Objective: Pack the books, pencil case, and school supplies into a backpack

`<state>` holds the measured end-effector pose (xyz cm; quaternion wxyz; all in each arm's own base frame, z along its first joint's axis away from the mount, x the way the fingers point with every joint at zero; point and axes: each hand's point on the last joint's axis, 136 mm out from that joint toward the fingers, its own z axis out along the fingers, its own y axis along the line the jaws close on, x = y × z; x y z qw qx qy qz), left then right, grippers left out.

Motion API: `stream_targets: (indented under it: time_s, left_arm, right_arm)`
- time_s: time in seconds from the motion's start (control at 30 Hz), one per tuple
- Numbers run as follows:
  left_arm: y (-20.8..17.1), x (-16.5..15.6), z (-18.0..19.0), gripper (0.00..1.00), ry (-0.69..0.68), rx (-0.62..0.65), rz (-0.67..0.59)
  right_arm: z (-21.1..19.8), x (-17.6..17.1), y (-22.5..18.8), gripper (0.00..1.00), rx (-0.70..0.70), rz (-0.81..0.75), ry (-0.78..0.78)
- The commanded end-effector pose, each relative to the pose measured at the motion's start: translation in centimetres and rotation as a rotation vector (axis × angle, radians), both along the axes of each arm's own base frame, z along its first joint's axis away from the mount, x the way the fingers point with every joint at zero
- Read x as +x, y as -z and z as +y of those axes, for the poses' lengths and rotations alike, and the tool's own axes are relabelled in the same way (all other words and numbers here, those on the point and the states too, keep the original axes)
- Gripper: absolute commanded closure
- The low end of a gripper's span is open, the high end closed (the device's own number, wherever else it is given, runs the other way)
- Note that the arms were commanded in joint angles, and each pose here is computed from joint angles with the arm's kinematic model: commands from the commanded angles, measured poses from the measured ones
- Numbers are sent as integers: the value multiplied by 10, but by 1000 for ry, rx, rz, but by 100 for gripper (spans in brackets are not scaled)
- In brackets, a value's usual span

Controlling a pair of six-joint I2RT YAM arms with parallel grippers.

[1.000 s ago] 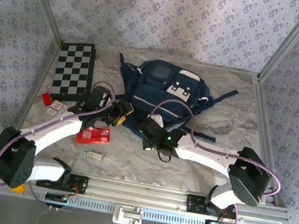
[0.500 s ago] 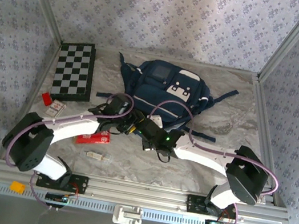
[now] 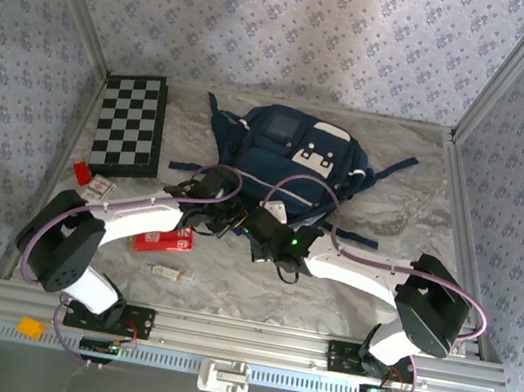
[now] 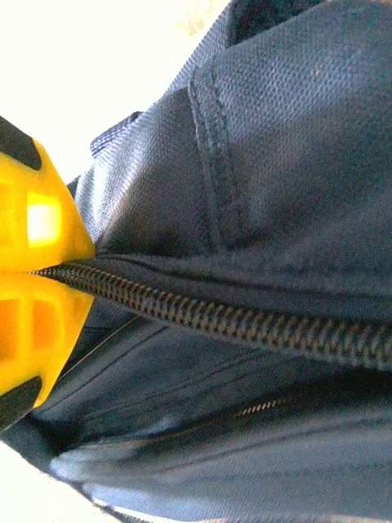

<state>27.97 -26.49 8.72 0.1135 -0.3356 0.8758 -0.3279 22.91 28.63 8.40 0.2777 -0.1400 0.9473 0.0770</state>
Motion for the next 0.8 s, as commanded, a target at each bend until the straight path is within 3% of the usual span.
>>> stream_targets:
  time_s: [0.0,0.37,0.77]
  left_arm:
    - [-32,9,18,100,-27,44,-103]
    - [-41,7,55,100,-17,24,-160]
    - [-56,18,112,100,-31,95,-225]
  right_arm:
    - [-24,-5,-3,100,-97,6,23]
    - [-66,-20,8,100,-194,50,91]
    - [-124,-6,1,100,-258,41,264]
